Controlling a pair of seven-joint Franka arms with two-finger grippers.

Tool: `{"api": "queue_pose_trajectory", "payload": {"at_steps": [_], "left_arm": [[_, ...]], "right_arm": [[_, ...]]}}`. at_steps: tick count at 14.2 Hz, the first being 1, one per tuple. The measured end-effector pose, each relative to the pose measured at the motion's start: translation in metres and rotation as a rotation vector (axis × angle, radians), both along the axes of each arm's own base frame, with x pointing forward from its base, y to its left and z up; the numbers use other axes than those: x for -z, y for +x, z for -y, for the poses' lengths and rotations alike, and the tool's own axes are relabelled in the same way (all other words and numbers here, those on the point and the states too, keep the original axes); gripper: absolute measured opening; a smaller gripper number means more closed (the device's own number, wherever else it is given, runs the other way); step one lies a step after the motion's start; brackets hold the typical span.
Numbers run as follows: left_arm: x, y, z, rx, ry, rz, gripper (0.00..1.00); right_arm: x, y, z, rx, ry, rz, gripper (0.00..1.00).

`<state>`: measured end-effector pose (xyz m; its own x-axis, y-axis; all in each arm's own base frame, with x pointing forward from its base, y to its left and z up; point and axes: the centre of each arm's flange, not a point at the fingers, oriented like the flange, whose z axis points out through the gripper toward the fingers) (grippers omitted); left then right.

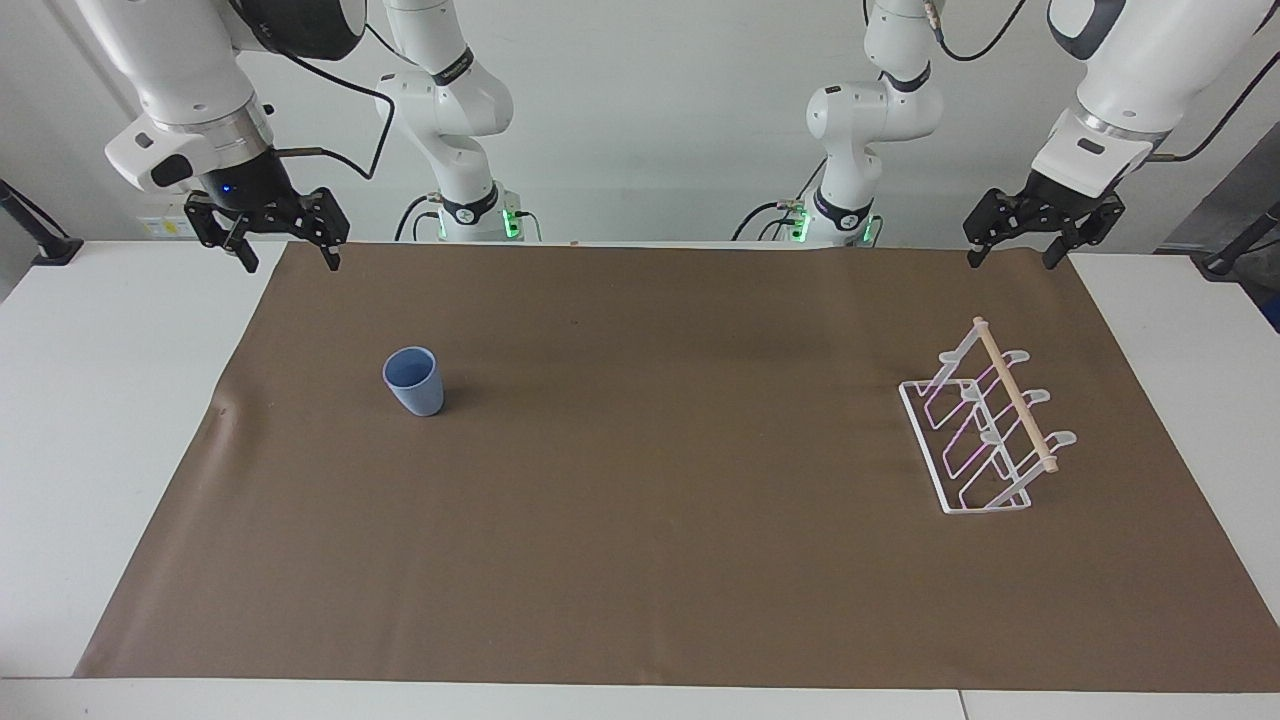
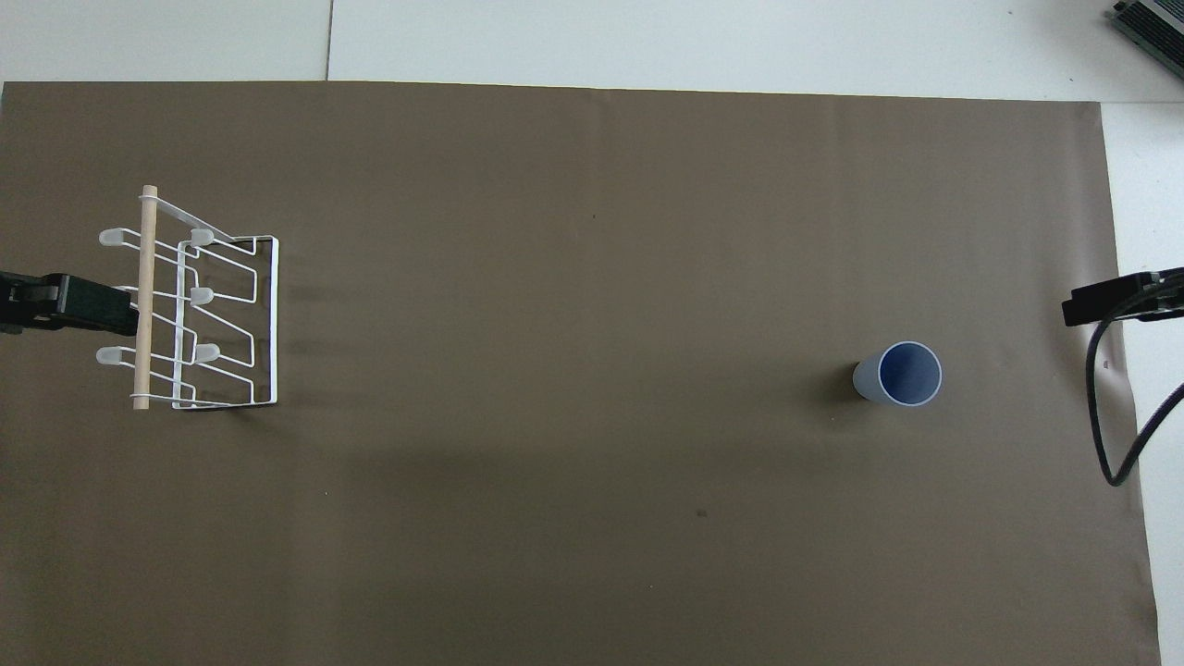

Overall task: Hang cup on cup holder
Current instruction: 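Move the right gripper down onto the light blue cup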

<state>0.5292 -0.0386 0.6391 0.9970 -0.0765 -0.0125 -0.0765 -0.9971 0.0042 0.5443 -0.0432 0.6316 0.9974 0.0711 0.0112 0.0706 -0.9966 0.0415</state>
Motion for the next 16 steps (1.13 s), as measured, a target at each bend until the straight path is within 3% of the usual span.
{"api": "queue_pose_trajectory", "payload": {"at_steps": [9, 13, 16], "left_arm": [[0.000, 0.000, 0.000, 0.000, 0.000, 0.000, 1.00], [0.000, 0.000, 0.000, 0.000, 0.000, 0.000, 1.00], [0.000, 0.000, 0.000, 0.000, 0.000, 0.000, 1.00]], "right_arm": [[0.010, -0.001, -0.001, -0.001, 0.001, -0.008, 1.00], [0.043, -0.007, -0.007, -0.017, -0.002, 0.019, 1.00], [0.086, -0.012, -0.014, -0.027, 0.009, 0.010, 1.00]]}}
